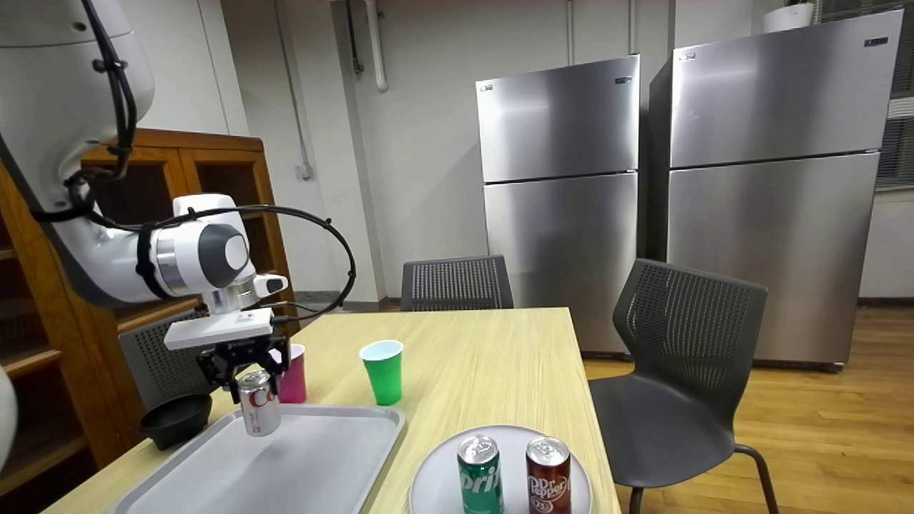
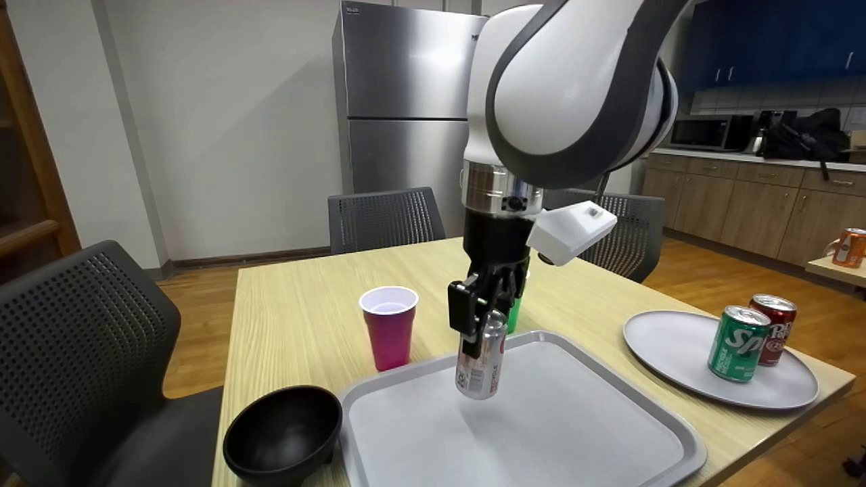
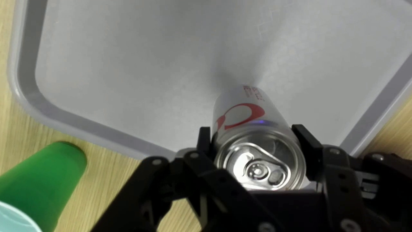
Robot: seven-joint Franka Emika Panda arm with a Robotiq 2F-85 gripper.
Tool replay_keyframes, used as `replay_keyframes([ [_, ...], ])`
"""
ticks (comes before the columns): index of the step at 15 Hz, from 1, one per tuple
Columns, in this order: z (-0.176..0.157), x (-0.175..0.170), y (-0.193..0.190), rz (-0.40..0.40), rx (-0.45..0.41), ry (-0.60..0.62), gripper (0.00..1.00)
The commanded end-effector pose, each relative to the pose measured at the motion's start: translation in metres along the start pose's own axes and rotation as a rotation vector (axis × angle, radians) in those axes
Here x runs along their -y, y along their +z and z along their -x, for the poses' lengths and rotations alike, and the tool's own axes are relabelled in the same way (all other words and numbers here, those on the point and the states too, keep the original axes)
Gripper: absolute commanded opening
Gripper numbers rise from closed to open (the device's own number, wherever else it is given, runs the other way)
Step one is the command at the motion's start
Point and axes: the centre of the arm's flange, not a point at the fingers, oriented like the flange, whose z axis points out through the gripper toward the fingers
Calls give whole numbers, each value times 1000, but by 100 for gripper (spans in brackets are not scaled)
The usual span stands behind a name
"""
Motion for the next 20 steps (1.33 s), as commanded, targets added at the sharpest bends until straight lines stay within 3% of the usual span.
replay_keyframes([
  [1, -9, 12, 13, 9, 23, -43, 39],
  [20, -12, 18, 35, 44, 59, -118, 39],
])
